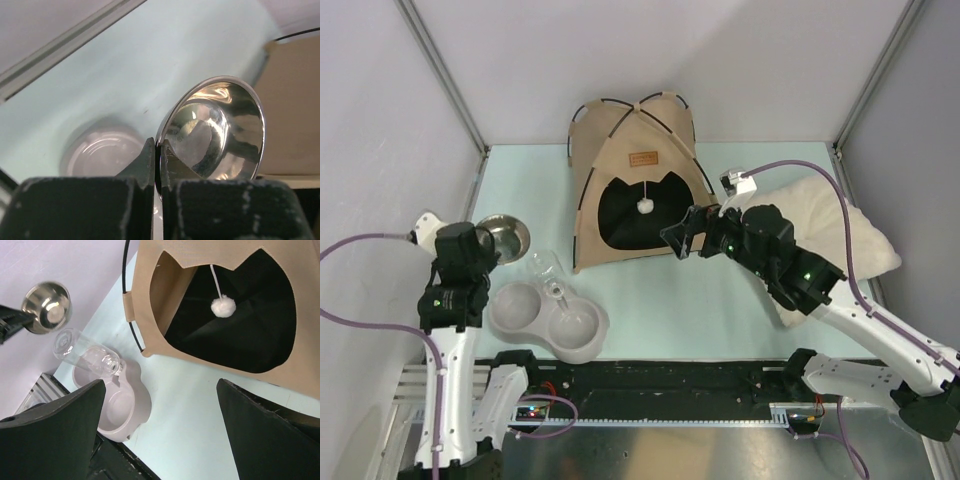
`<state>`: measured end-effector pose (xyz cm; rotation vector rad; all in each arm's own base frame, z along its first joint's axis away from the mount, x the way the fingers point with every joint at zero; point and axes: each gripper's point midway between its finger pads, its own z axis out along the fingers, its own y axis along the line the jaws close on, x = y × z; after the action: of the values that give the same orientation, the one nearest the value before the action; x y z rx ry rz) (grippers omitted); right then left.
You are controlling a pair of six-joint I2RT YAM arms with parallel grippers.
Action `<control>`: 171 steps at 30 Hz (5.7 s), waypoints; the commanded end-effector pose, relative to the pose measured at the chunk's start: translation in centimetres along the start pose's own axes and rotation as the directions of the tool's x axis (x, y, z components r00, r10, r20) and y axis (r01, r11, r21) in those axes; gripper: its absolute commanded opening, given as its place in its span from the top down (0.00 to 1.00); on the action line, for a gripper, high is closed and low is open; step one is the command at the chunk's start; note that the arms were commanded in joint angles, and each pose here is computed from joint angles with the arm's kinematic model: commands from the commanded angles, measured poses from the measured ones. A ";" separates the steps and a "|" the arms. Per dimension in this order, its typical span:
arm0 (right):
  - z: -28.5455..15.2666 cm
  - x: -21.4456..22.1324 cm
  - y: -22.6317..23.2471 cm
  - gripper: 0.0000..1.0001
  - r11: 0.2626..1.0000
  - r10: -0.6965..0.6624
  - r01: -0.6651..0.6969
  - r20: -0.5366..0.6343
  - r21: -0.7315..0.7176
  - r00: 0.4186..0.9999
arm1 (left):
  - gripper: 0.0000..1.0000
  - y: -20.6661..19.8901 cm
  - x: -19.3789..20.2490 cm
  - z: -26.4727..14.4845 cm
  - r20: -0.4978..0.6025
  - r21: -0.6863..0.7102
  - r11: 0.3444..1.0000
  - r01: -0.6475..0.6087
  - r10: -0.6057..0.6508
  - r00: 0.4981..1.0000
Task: Set up the pet tent
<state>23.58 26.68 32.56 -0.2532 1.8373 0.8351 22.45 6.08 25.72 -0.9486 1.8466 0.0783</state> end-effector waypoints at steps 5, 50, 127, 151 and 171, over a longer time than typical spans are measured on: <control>-0.6 -0.6 -0.9 0.02 0.999 0.049 -0.049 0.009 -0.007 0.999 | 1.00 6.9 7.0 2.1 -0.106 -0.276 0.956 0.100 -0.133 0.985; -0.1 0.0 -4.0 0.05 0.989 0.151 -0.151 0.001 0.005 0.989 | 0.51 7.8 12.8 1.0 -0.251 -0.304 0.932 0.197 -0.278 0.927; 0.6 7.3 -6.0 0.07 0.965 0.259 -0.243 -0.230 0.095 0.938 | 0.95 12.2 18.9 1.1 -0.383 -0.588 0.805 0.084 -0.368 0.847; 2.5 12.1 -2.7 0.07 0.991 0.070 -0.107 -0.385 -0.075 0.920 | 0.74 9.4 12.4 3.8 -0.304 -0.511 0.856 0.074 -0.260 0.917; 1.7 13.0 -2.9 0.06 0.992 0.123 -0.127 -0.400 0.017 0.908 | 0.09 10.7 19.4 1.1 -0.439 -0.540 0.834 0.115 -0.396 0.807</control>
<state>20.66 28.75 18.51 -0.3750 2.2825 0.9508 13.16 3.25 6.70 -1.6578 2.2258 0.1262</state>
